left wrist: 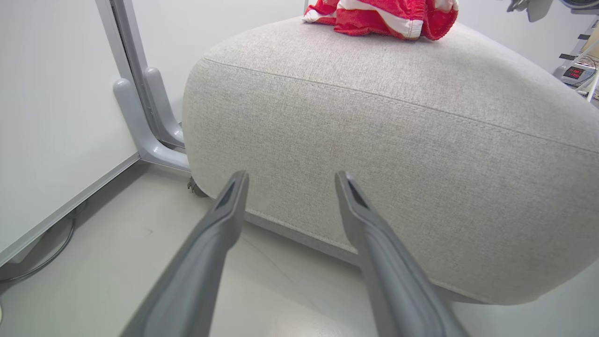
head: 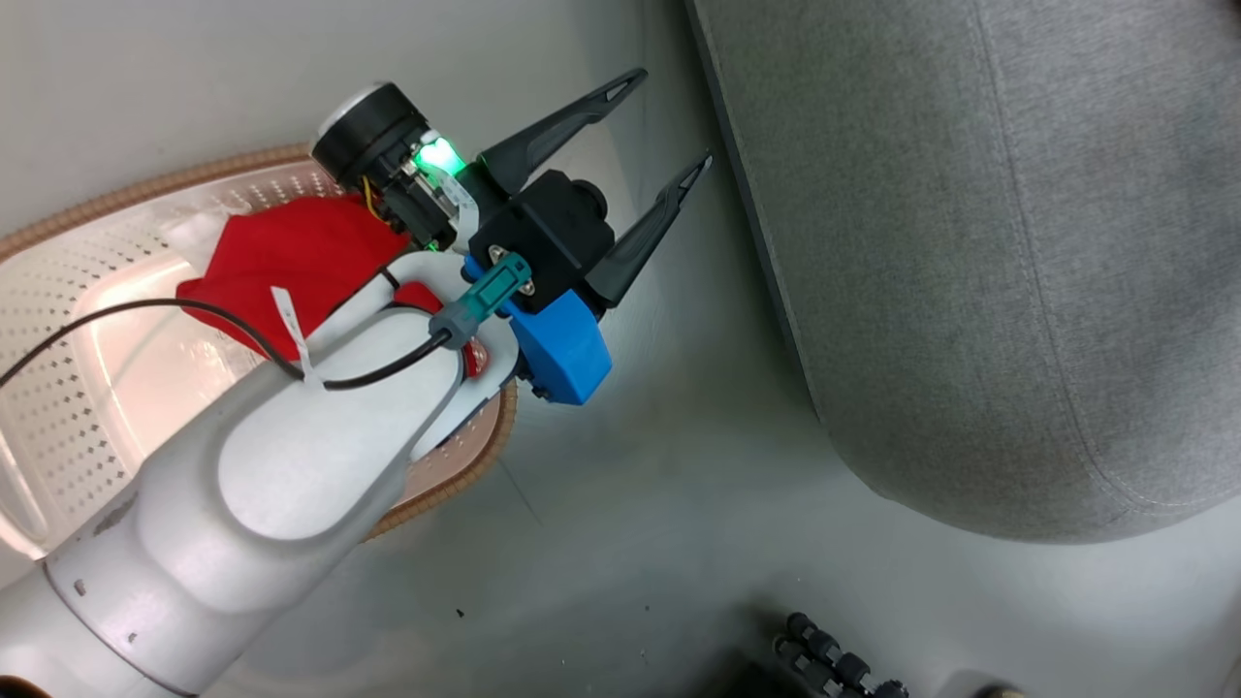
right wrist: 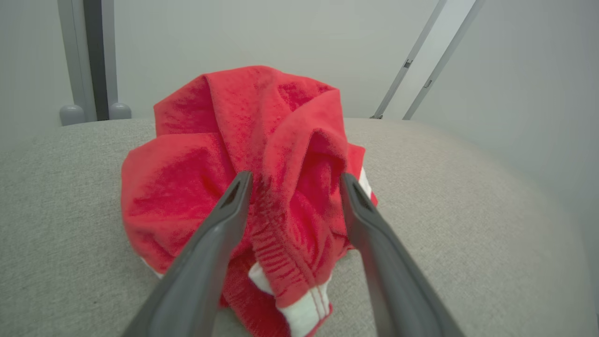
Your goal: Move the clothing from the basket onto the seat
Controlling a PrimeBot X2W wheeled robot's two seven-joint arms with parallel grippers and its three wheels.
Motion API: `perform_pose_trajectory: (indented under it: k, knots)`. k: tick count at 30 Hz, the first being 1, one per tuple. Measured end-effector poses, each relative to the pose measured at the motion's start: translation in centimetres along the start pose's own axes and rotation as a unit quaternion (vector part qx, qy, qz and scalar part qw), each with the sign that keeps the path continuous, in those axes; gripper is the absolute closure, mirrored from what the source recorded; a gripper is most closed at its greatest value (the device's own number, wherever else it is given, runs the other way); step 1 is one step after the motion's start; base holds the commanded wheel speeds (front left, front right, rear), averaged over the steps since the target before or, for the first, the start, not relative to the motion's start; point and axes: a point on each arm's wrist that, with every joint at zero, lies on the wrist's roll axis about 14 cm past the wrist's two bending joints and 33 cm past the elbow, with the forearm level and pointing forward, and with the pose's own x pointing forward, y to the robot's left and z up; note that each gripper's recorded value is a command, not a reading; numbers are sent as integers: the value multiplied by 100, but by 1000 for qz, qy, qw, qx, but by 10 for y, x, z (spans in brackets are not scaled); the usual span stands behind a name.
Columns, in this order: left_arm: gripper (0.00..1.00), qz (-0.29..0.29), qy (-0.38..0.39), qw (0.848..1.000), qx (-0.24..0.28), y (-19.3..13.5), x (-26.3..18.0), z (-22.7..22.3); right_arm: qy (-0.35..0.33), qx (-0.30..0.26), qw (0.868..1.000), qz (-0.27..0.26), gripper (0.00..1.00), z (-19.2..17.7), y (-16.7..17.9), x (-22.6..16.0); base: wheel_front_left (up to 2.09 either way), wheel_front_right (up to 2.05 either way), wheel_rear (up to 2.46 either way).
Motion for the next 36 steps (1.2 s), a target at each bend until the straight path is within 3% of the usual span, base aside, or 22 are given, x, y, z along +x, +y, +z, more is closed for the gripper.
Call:
perform_pose_trajectory:
  k: [9,12,18,22,26,27,36]
  knots:
    - [0,21,-35,999,7,-10,-8,45,-54,-19,998,1,0,42,-25,-34,0,0,0]
    - [0,50,-51,997,16,-6,-19,70,-96,-20,995,13,0,71,-29,-52,0,0,0]
    - [0,101,-70,992,24,4,-39,105,-141,-6,988,54,0,102,-12,-74,0,0,0]
    - [0,163,-77,983,30,17,-70,128,-176,14,979,107,0,127,19,-93,0,0,0]
    - [0,209,-101,972,32,28,-94,151,-189,31,971,143,0,137,44,-104,0,0,0]
    - [0,240,-114,964,35,35,-113,162,-201,44,964,167,0,146,62,-112,0,0,0]
    - [0,363,-159,917,52,45,-204,195,-233,100,935,248,0,175,115,-156,0,0,0]
